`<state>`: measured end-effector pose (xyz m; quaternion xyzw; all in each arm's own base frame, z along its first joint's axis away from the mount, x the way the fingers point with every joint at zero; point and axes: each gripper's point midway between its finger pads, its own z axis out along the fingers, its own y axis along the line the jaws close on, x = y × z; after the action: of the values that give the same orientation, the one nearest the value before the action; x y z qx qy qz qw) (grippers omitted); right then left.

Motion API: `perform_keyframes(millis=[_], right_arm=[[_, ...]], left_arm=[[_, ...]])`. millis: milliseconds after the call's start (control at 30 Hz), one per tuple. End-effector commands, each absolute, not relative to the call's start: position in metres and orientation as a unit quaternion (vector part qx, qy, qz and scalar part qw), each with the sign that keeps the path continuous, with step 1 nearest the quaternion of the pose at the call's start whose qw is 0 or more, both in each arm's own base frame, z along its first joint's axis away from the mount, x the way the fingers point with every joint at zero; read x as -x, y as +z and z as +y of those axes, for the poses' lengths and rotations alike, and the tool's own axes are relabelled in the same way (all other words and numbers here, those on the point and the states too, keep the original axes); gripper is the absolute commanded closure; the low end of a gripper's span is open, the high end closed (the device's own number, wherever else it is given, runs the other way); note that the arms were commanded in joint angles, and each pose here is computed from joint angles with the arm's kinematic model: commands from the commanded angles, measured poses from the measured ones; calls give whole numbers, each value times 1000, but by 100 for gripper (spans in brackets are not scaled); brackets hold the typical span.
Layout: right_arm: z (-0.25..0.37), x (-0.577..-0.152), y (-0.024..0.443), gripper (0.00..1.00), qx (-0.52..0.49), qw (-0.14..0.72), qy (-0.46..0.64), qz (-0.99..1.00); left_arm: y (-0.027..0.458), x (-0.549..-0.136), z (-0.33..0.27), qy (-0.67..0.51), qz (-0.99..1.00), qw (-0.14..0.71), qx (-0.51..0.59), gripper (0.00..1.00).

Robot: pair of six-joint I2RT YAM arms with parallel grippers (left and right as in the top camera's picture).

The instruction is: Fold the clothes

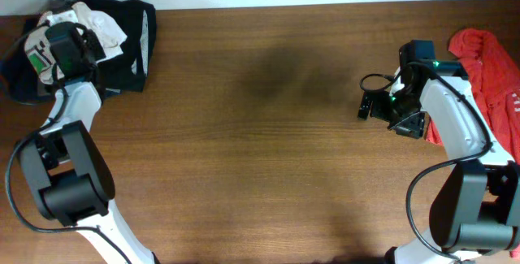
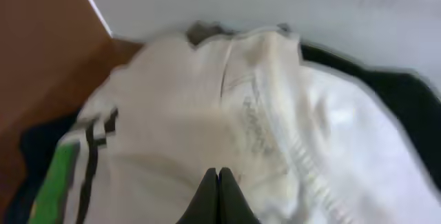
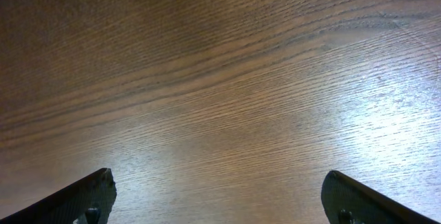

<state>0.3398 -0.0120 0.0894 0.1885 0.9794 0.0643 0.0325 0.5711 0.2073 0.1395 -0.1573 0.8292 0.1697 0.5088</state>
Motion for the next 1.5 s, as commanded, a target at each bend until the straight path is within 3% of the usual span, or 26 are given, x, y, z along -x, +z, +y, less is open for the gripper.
perform_keyframes(millis=[0, 133, 200, 233, 300, 333, 433, 533, 600, 733, 867, 967, 1000, 1033, 1067, 1100, 1133, 1200, 1267, 1367, 1467], right_arm=[[-11, -340, 93, 1, -190, 37, 67, 979], [-11, -340, 93, 1, -190, 37, 67, 979], [-11, -340, 93, 1, -190, 37, 67, 979], [-11, -340, 93, 1, -190, 37, 67, 979], [-11, -340, 93, 1, -190, 37, 67, 979], [-11, -340, 93, 1, -190, 37, 67, 979], [-11, -340, 93, 1, -190, 37, 67, 979], [-11, -340, 93, 1, -190, 37, 67, 979], [-11, -340, 93, 1, -190, 37, 67, 979], [-11, -340, 93, 1, -190, 37, 67, 979], [-11, -340, 93, 1, -190, 37, 67, 979], [-11, -340, 93, 1, -190, 37, 67, 979], [-11, -340, 93, 1, -190, 37, 67, 979], [-11, -340, 93, 1, -190, 37, 67, 979], [-11, -340, 93, 1, -190, 37, 67, 979], [-11, -340, 93, 1, -190, 37, 67, 979], [-11, -340, 93, 1, -190, 37, 67, 979], [-11, -340, 93, 1, -190, 37, 67, 979], [-11, -340, 93, 1, -190, 37, 67, 979], [-11, -340, 93, 1, -190, 37, 67, 979], [-11, -340, 93, 1, -190, 37, 67, 979]], left_arm=[[82, -537, 239, 226, 864, 404, 199, 99], [49, -508, 230, 215, 903, 320, 190, 99], [69, -513, 221, 213, 899, 336, 183, 99], [104, -524, 211, 213, 884, 376, 177, 99], [223, -553, 180, 205, 807, 529, 165, 99], [250, -557, 174, 201, 783, 566, 163, 99], [274, -565, 172, 198, 749, 610, 164, 99], [246, -586, 176, 168, 763, 608, 142, 100], [194, -611, 197, 162, 813, 541, 140, 100], [140, -652, 208, 151, 865, 460, 130, 100], [84, -654, 194, 110, 899, 409, 111, 100], [97, -653, 173, 73, 906, 406, 91, 99], [117, -654, 170, 73, 902, 417, 89, 84], [156, -656, 162, 75, 891, 441, 83, 82], [204, -654, 151, 75, 875, 471, 75, 51], [258, -646, 139, 76, 856, 506, 67, 7], [294, -636, 130, 76, 845, 526, 62, 1], [334, -614, 115, 71, 838, 538, 54, 1], [372, -565, 81, 40, 854, 518, 30, 1], [387, -472, 22, -53, 897, 438, -17, 1], [373, -407, 1, -80, 933, 350, -22, 1]])
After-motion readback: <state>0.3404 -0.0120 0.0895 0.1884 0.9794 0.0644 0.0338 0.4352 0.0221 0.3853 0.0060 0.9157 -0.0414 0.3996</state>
